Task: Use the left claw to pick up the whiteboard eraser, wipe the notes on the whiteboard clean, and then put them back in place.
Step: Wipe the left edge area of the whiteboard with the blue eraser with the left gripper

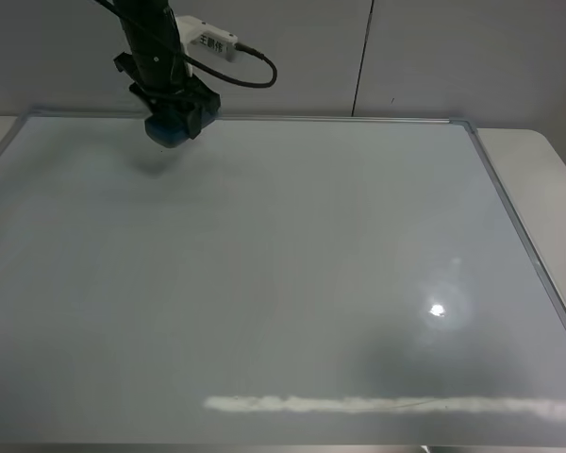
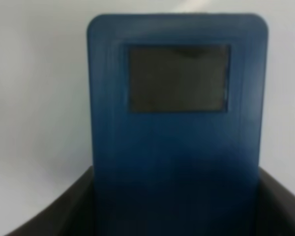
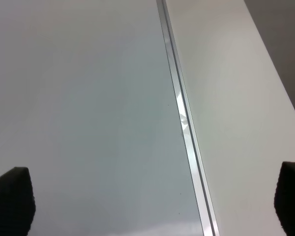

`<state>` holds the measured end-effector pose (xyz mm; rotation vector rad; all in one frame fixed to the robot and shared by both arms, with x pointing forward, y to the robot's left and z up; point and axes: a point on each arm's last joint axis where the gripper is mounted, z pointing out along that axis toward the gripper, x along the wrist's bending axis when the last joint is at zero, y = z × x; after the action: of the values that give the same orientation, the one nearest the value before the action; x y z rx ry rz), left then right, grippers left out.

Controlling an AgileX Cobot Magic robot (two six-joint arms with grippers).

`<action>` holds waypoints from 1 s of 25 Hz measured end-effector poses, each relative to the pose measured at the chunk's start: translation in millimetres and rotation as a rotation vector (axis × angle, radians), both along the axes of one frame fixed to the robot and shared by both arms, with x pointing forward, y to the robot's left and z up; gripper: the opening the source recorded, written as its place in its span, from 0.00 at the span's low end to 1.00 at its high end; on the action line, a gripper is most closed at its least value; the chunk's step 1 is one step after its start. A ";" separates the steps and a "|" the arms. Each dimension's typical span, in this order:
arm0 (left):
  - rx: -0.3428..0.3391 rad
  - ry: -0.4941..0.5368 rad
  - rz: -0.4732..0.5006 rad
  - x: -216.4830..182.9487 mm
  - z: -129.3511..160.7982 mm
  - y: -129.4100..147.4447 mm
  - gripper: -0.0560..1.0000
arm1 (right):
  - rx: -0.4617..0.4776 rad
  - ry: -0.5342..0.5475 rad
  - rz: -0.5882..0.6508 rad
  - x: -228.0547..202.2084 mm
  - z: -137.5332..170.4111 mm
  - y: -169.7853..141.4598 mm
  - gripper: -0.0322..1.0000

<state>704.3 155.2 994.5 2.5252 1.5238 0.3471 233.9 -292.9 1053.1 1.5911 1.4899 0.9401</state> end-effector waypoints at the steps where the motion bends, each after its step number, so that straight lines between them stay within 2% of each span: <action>1: 0.000 0.004 0.014 -3.9 4.9 3.3 0.57 | 0.000 0.000 0.000 0.0 0.0 0.0 0.97; 6: -0.019 0.010 0.091 -28.3 9.1 23.8 0.57 | 0.000 0.000 0.000 0.0 0.0 0.0 0.97; 9: -0.016 0.047 0.139 -54.1 -2.7 44.1 0.57 | 0.000 0.000 0.000 0.0 0.0 0.0 0.97; 12: -0.019 0.081 0.201 -90.9 -28.2 64.9 0.57 | 0.000 0.000 0.000 0.0 0.0 0.0 0.97; 18: -0.059 0.077 0.389 -155.1 -68.5 115.3 0.57 | 0.000 0.000 0.000 0.0 0.0 0.0 0.97; 25: -0.058 0.083 0.491 -179.7 -86.1 156.9 0.57 | 0.000 0.000 0.000 0.0 0.0 0.0 0.97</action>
<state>524.5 312.0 908.5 2.1172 2.1457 0.2547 233.9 -292.9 1053.1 1.5911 1.4899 0.9401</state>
